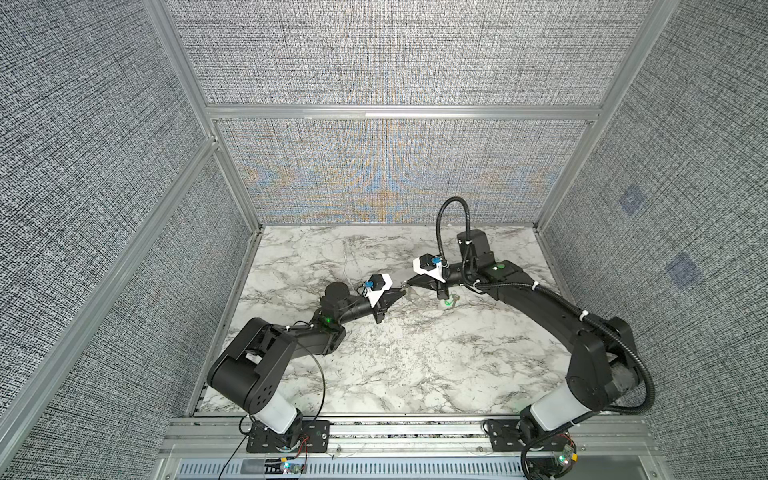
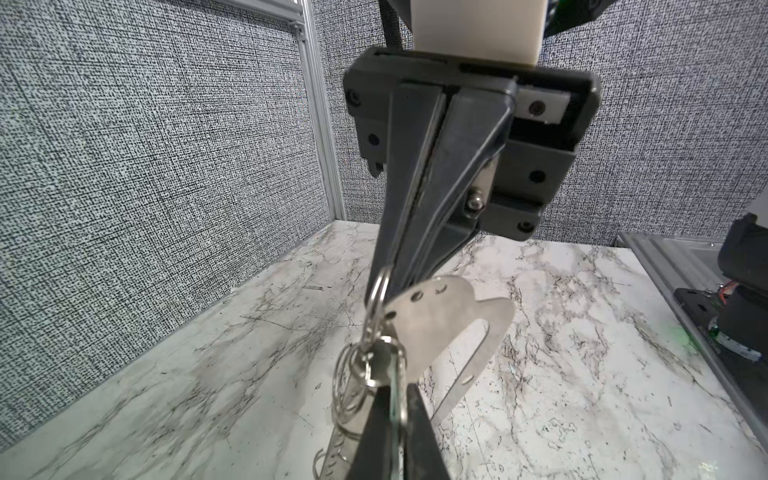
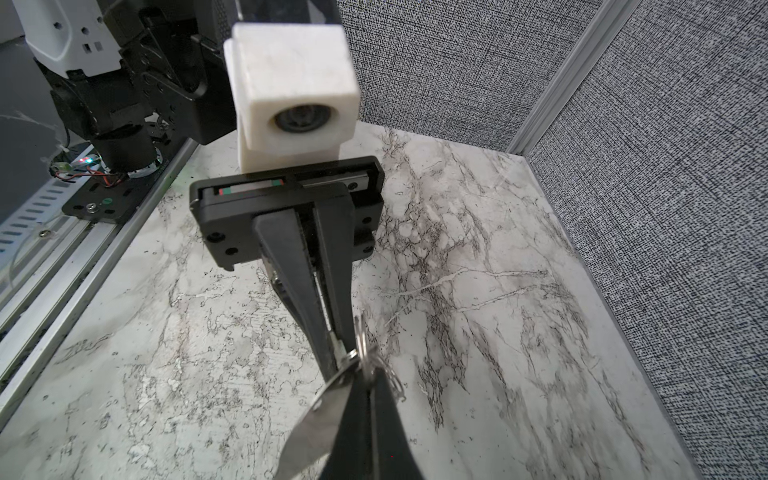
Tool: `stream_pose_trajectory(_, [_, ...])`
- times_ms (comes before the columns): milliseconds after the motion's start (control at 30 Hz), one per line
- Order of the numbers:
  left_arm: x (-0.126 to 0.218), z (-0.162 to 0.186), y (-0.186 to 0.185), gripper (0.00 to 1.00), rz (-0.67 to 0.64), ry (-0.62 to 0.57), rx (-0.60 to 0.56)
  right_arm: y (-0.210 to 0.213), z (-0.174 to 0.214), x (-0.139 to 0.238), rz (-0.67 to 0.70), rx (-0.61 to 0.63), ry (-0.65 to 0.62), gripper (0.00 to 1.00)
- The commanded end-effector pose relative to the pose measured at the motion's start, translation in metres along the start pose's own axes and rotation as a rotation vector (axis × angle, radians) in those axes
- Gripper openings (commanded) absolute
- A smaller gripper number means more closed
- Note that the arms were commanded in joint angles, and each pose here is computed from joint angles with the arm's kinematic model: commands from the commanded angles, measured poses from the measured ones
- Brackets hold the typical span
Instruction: Remove the keys from the keyring
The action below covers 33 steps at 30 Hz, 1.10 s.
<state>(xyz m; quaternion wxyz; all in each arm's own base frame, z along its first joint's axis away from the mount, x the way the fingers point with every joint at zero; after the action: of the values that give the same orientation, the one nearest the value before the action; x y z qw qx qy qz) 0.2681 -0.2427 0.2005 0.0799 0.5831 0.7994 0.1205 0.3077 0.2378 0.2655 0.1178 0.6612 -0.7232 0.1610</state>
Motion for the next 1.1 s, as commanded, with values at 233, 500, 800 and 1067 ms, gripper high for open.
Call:
stream_pose_trajectory(233, [0.004, 0.003, -0.001, 0.00, 0.052, 0.153, -0.131, 0.005, -0.004, 0.006, -0.006, 0.051, -0.048, 0.00])
stream_pose_trajectory(500, [0.010, -0.002, 0.005, 0.00, 0.000, 0.225, -0.199, 0.011, 0.001, 0.009, -0.007, 0.073, -0.050, 0.00])
stream_pose_trajectory(800, [0.014, -0.010, 0.009, 0.00, -0.020, 0.260, -0.266, 0.014, 0.004, 0.009, 0.009, 0.102, -0.072, 0.00])
stream_pose_trajectory(1067, [0.017, -0.014, 0.014, 0.00, -0.052, 0.288, -0.314, 0.017, 0.007, 0.008, -0.003, 0.112, -0.074, 0.00])
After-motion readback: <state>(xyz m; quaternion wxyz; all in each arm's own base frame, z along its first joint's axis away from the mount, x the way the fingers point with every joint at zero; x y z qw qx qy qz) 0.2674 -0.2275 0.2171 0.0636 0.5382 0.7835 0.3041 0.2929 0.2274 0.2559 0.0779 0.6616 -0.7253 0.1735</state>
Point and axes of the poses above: each gripper's point midway between its finger pads, its own x axis back along the fingers, its own y axis along the line the jaws close on, z = x × y, the point moved 7 cm from there along x, back along the fingers, and after that the axes turned 11 degrees about -x, right-handed, at the moved point
